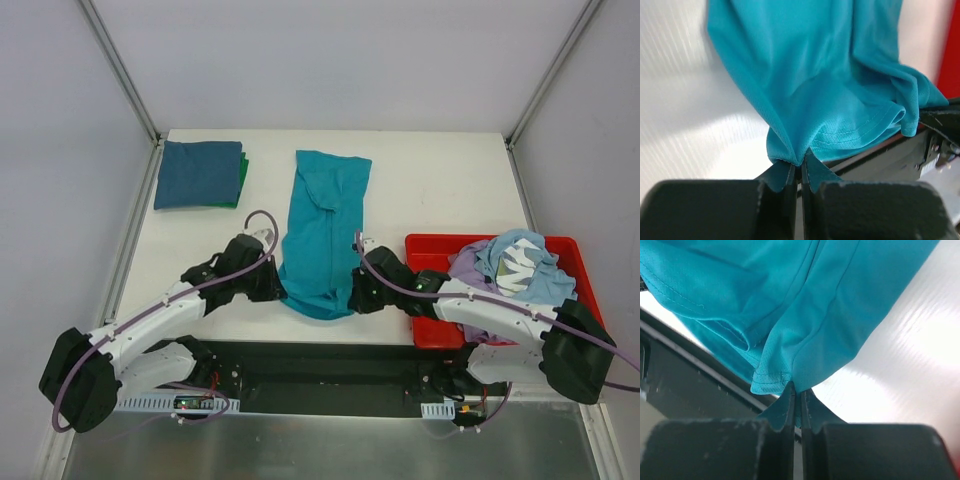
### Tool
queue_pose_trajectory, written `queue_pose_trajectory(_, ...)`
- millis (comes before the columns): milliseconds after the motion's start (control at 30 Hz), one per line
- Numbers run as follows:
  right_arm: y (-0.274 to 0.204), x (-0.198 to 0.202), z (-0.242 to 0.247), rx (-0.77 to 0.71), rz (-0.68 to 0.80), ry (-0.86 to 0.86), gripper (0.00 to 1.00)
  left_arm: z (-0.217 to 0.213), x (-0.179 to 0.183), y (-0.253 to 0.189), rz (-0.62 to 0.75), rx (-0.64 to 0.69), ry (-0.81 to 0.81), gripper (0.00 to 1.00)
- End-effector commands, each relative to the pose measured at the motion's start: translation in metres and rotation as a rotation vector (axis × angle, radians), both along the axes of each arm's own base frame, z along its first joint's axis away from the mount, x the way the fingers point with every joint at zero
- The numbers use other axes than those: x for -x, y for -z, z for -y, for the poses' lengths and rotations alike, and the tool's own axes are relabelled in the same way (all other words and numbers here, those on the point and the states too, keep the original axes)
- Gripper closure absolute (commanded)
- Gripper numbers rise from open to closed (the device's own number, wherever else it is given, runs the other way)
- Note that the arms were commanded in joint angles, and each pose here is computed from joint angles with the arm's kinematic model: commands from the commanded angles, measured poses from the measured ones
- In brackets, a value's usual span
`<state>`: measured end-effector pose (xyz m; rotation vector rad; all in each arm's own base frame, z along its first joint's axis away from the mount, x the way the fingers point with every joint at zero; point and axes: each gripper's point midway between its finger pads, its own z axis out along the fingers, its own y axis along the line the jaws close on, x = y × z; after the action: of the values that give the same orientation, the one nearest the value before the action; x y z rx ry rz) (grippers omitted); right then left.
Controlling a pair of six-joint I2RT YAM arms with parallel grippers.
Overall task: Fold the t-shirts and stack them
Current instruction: Fold the folded rectangular tshirt in 1/3 of the way
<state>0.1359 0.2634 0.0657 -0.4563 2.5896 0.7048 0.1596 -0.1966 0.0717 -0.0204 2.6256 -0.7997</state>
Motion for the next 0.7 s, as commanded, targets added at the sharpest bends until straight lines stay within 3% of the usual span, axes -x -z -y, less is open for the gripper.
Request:
queue_pose_trajectory(0,-0.044,-0.054,0.009,0.042,0.226,0.086,1.0,0.008,-0.056,-0.044,0.198,-0.057,-0.045,1.0)
queue_pose_trajectory(300,-0.072,-0.131,0.017,0.06,0.325,0.177,1.0,0.007,-0.138,-0.057,0.26,-0.203,-0.153,1.0)
queue_pose_trajectory(667,-0.082,-0.207,0.015,0.024,0.329,0.241,1.0,0.012,-0.217,-0.071,0.281,-0.212,-0.157,1.0)
